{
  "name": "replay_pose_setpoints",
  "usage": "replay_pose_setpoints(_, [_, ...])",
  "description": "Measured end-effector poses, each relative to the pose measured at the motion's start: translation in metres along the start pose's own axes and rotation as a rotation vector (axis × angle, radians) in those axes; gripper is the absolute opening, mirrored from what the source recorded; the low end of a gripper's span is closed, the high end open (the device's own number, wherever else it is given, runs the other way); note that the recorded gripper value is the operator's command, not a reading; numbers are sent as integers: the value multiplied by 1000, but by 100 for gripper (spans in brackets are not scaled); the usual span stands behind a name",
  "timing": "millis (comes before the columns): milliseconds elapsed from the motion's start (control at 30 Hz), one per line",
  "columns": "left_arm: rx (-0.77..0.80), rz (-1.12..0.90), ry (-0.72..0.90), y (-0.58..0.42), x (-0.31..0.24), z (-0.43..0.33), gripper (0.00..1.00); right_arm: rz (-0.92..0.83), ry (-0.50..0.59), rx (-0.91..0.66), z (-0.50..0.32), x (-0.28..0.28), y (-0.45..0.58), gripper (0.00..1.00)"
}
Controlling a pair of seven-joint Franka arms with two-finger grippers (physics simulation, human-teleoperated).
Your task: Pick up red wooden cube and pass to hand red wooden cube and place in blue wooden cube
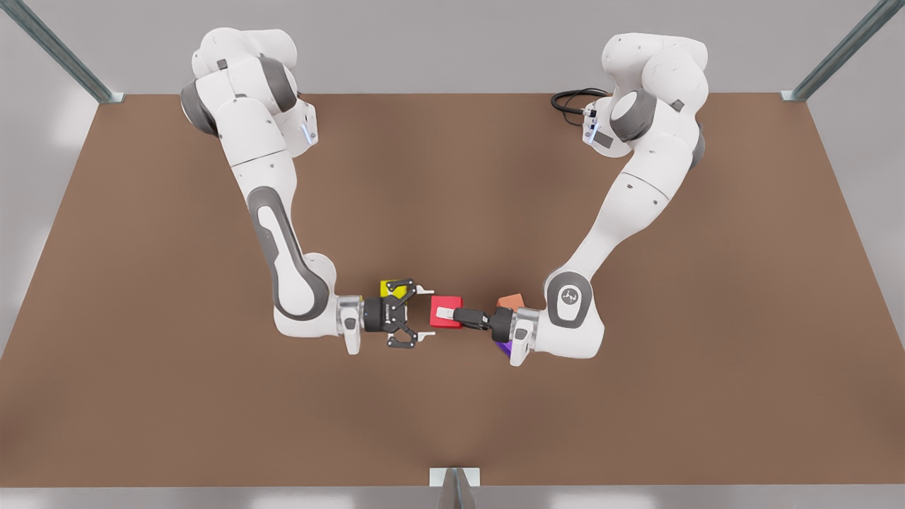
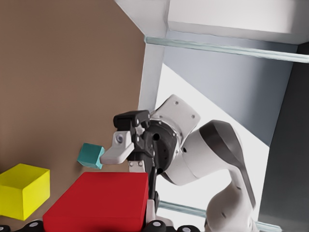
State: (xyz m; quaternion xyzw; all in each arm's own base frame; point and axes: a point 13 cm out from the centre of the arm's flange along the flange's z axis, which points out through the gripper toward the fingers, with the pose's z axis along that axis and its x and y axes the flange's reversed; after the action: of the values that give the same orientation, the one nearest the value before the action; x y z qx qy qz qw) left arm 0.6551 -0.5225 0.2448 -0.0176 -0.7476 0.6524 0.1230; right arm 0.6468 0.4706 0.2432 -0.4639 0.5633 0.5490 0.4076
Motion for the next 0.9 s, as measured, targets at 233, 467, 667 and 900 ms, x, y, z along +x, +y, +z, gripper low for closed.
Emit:
replay_pose_setpoints(233, [-4, 11, -4, 1, 0, 4, 49, -2, 2, -13, 12, 2, 7, 100])
replay_pose_setpoints(467, [-6, 20, -9, 0, -1, 5, 49, -14, 13, -8, 27, -1, 5, 100])
replay_pose_setpoints(667, [-7, 23, -12, 2, -1, 5, 49, -7, 27, 4, 33, 1, 3, 44])
replay_pose_setpoints(900, [9, 32, -13, -1, -1, 6, 100, 4, 36, 11, 31, 1, 1, 42])
